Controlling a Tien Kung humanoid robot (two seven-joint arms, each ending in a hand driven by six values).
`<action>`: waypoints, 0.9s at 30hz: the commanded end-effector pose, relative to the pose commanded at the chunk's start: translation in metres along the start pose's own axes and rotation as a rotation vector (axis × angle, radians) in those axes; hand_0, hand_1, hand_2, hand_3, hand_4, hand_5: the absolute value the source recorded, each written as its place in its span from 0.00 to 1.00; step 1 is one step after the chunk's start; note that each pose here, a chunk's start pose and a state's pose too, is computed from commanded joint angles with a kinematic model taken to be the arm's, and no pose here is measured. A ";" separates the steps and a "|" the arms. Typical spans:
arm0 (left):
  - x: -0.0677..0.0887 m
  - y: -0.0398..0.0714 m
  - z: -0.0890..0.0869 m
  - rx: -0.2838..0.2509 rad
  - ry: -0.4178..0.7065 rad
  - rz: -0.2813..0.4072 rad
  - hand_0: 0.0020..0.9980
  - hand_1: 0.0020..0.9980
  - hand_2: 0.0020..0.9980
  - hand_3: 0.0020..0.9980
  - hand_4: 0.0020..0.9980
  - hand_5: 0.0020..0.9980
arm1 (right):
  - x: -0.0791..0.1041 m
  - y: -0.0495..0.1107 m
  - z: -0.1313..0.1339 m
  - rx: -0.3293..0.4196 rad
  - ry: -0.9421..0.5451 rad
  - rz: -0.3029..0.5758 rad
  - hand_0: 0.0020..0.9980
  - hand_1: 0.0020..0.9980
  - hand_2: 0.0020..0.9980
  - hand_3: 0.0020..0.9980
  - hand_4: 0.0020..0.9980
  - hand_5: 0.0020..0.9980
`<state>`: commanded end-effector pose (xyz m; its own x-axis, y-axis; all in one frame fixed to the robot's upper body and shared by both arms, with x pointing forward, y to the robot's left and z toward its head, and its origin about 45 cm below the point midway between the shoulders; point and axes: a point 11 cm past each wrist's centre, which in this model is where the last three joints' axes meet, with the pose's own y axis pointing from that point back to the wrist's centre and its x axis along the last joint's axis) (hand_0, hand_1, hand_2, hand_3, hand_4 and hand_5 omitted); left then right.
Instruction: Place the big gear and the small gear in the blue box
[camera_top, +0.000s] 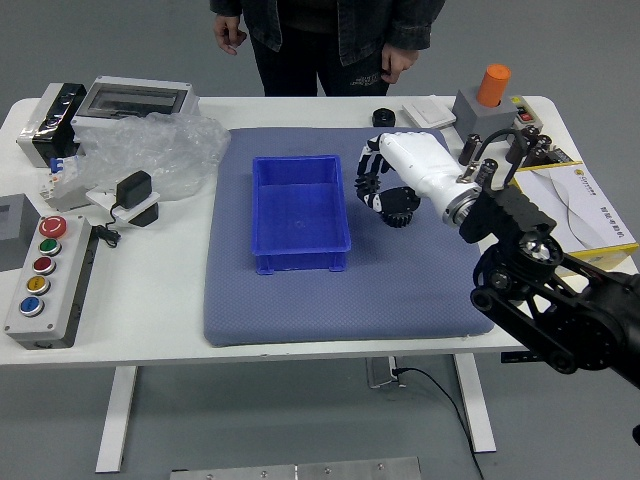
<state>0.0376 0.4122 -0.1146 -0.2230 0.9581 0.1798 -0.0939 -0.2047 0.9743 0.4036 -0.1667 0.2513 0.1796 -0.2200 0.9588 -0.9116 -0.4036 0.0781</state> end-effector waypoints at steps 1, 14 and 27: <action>0.000 0.000 0.000 0.001 -0.001 0.000 0.73 0.68 0.71 0.71 0.45 0.01 | -0.001 -0.003 -0.005 0.008 -0.007 0.000 0.65 0.49 0.44 0.51 0.75 0.10; -0.003 0.000 -0.002 0.006 -0.009 -0.005 0.73 0.68 0.71 0.71 0.46 0.01 | -0.033 -0.033 -0.044 0.036 -0.093 -0.052 0.68 0.54 0.53 0.61 0.68 0.15; -0.003 0.000 -0.002 0.007 -0.013 -0.006 0.73 0.68 0.71 0.71 0.46 0.01 | -0.050 -0.036 -0.034 -0.038 -0.130 -0.152 0.69 0.63 0.76 0.84 0.80 0.38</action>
<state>0.0367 0.4087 -0.1158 -0.2099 0.9618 0.1760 -0.0884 -0.1980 0.9762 0.4153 -0.1115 0.2101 0.3599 -0.2734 0.8920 -0.8832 -0.4078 0.2314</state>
